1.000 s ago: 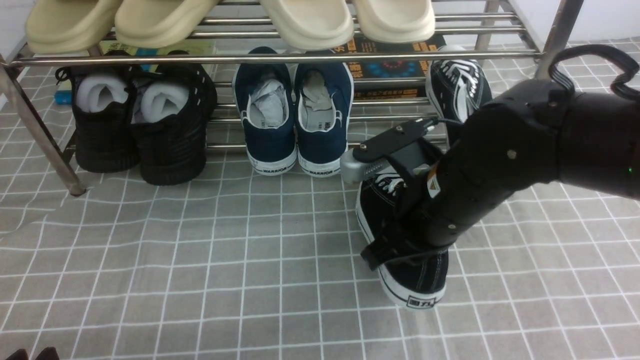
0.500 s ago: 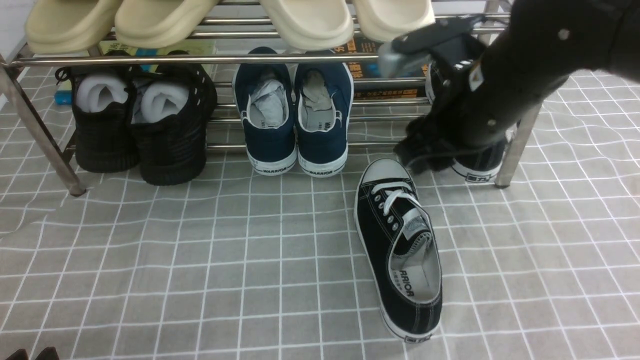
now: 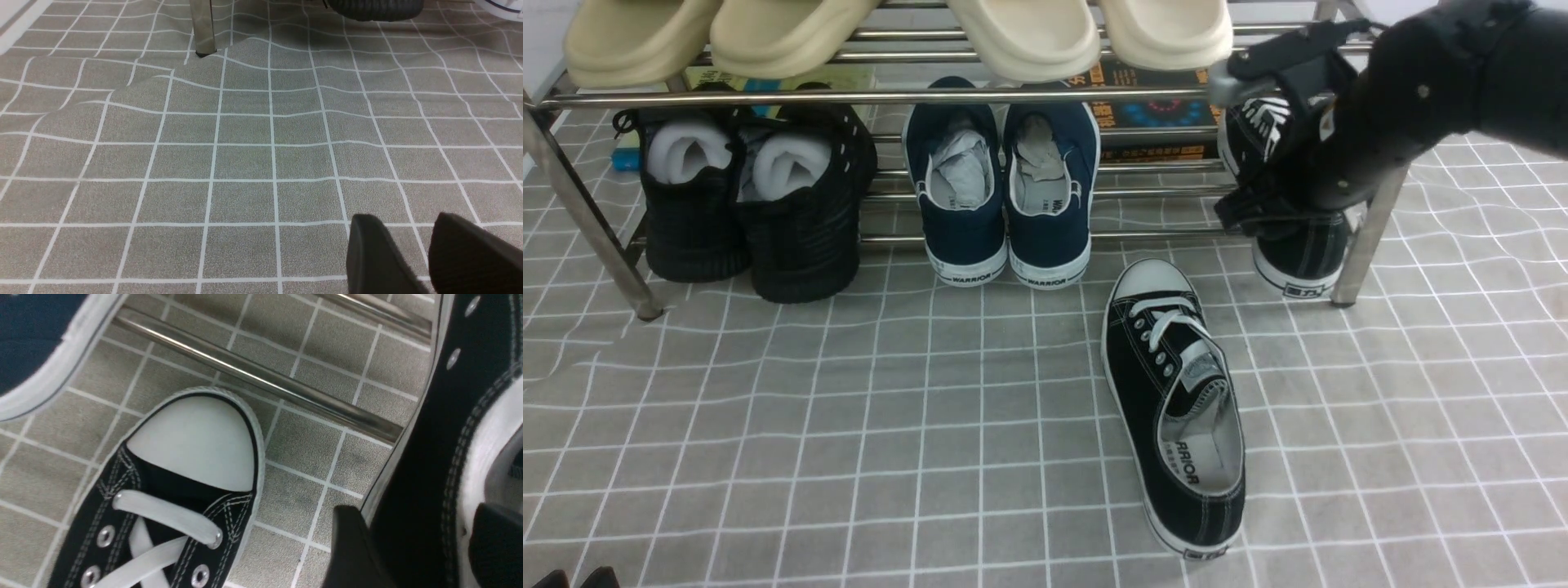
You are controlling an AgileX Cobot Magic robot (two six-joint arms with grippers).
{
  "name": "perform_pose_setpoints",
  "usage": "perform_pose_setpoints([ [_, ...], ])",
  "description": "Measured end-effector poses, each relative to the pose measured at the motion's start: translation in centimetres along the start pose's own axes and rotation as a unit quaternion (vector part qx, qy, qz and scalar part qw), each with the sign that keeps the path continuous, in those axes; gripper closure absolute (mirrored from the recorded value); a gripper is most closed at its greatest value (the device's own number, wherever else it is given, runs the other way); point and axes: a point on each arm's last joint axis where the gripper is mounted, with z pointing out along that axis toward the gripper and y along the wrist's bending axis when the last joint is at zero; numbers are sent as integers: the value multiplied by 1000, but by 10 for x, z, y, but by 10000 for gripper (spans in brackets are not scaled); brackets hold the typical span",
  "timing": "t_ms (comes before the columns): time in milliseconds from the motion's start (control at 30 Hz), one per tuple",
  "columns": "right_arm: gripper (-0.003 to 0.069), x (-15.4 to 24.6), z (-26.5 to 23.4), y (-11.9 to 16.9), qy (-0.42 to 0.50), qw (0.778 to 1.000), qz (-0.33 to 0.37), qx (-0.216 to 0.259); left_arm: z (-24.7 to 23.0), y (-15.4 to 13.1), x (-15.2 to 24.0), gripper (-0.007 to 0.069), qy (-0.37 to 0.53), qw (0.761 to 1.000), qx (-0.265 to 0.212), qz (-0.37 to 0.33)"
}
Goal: Take the shoes off the shelf with your hand from the grey coffee tablecloth.
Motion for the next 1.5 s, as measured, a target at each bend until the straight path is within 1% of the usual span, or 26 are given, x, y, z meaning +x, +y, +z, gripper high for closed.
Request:
perform_pose_setpoints([
  [33,300,1,4,0,2,1000,-1,1,0,0,0,386,0,1000,0,0],
  [67,307,1,6,0,3,1000,-1,1,0,0,0,386,0,1000,0,0],
  [100,342,2,8,0,4,1000,-2,1,0,0,0,386,0,1000,0,0],
  [133,440,2,9,0,6,1000,-3,2,0,0,0,386,0,1000,0,0],
  [167,518,2,8,0,9,1000,-1,1,0,0,0,386,0,1000,0,0],
  [233,624,3,1,1,16,1000,7,-4,0,0,0,386,0,1000,0,0],
  [267,647,5,-5,1,28,999,15,-9,0,0,0,386,0,1000,0,0],
  [333,654,8,-21,2,51,998,27,-19,0,0,0,386,0,1000,0,0],
  [400,654,17,-57,5,90,994,48,-45,0,0,0,386,0,1000,0,0],
  [467,654,22,-69,6,100,992,53,-53,0,0,0,386,0,1000,0,0],
  [500,654,32,-82,7,112,990,60,-67,0,0,0,386,0,1000,0,0],
  [567,654,46,-88,10,123,987,65,-77,0,0,0,386,0,1000,0,0],
  [700,653,75,-81,18,133,985,63,-86,0,0,0,386,0,1000,0,0],
  [833,651,89,-68,29,130,986,47,-90,0,0,0,386,0,1000,0,0],
  [1300,645,94,-61,60,134,985,-2,-109,0,0,0,386,0,1000,0,0],
  [1500,643,96,-62,63,141,984,-6,-112,0,0,0,386,0,1000,0,0],
])
